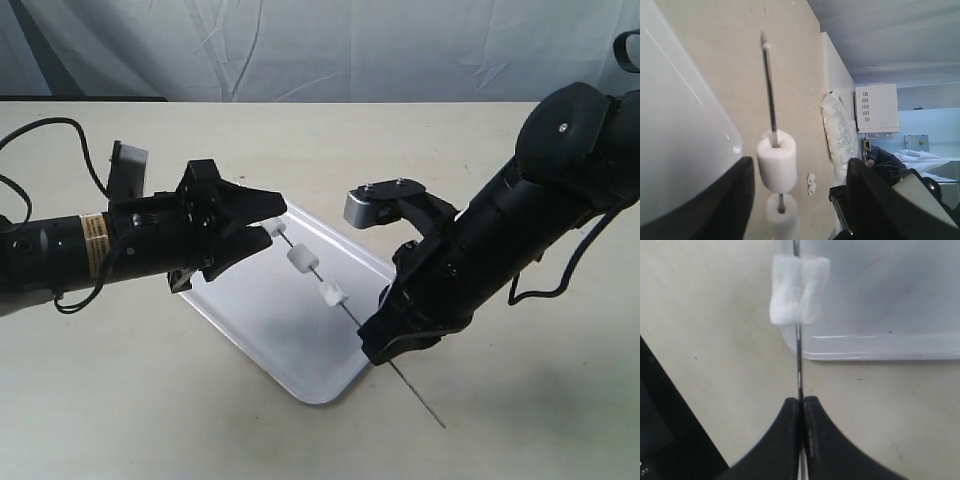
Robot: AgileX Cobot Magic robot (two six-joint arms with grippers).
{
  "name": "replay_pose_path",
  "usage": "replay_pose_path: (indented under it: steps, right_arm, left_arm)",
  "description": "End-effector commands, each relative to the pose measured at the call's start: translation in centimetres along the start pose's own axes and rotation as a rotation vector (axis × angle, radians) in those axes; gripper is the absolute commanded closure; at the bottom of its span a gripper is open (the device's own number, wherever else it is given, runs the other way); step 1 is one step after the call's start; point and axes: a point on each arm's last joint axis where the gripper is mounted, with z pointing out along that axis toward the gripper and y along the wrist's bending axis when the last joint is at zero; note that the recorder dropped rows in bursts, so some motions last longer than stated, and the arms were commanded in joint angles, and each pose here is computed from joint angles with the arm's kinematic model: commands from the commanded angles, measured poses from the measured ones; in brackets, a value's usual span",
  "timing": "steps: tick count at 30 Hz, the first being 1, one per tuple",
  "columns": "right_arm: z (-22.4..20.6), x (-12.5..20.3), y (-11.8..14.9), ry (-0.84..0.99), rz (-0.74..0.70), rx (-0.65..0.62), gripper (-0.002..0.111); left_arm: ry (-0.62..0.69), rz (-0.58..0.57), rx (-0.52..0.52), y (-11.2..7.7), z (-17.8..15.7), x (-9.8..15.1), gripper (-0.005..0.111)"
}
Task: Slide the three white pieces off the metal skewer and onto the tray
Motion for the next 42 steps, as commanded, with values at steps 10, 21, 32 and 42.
replay_pose_path:
  steps: [10,21,32,42]
  right_arm:
    - [-0.2,0.0,0.7,-0.010,-0.011,-0.049,0.109]
    - [-0.2,0.5,0.9,0.036,-0.023,-0.070,0.109]
    - [1.8,6.7,0.7,0.179,-0.014,-0.079,0.109]
    - [0.2,6.3,1.0,0.048,0.011,0.033,0.109]
  left_arm:
    - [-0.018,-0.001,0.004,0.0,0.1,-0.1,0.075]
    - [-0.093,-0.010,0.005,0.0,0.1,-0.7,0.092]
    - [-0.212,-0.005,-0.038,1.4,-2.5,-3.8,0.092]
    - [-0.078,0.132,-0.184,2.6,-2.4,-2.7,0.092]
